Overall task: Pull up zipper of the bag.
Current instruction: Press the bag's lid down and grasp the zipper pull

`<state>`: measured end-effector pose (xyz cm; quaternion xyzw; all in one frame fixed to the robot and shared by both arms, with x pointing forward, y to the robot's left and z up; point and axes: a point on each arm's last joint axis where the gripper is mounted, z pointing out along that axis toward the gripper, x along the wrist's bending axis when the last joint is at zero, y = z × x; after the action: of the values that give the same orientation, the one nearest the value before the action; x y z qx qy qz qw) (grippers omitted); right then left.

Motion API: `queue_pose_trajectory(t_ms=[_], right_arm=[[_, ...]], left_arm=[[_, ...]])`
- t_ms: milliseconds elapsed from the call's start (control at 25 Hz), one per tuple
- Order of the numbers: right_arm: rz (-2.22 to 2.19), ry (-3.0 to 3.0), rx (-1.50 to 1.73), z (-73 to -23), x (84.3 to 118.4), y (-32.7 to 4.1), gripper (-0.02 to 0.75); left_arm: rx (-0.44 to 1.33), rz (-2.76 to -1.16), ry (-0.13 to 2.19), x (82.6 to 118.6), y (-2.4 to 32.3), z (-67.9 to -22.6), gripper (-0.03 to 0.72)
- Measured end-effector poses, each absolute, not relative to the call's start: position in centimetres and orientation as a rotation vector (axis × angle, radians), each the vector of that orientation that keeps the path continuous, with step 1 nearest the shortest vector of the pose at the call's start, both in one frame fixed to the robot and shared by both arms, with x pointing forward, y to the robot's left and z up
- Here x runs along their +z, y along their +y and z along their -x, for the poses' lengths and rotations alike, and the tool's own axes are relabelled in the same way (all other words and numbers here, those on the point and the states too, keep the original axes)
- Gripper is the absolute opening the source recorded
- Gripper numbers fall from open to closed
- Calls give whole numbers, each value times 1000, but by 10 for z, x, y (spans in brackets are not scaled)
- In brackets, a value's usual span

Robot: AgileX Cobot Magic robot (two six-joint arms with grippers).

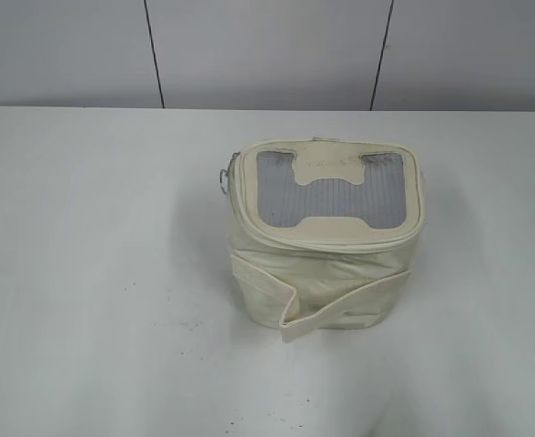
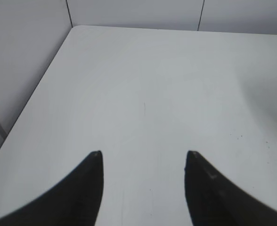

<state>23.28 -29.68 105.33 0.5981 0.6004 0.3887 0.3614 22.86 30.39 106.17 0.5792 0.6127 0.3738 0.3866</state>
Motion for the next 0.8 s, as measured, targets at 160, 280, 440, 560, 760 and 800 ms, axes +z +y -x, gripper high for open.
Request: queue_pose_trajectory(t_ms=[160,280,440,560,760,800], right_arm=[[-1541,1547,1001,-233,1053,-297,533],[-1541,1547,1001,-233,1053,-297,533],[-1541,1547,1001,-233,1053,-297,533],[-1541,1547,1001,-233,1053,-297,533],[-1541,1547,1001,-233,1053,-297,533],[-1541,1547,1001,-233,1053,-297,533]], left_arm=[[951,-1475,1560,1062,304,-229,424],[951,-1475,1560,1062,304,-229,424],[951,-1475,1560,1062,304,-229,424],[951,-1475,1560,1062,304,-229,424],[951,-1475,1560,1062,304,-229,424],[951,-1475,1560,1062,304,-229,424]])
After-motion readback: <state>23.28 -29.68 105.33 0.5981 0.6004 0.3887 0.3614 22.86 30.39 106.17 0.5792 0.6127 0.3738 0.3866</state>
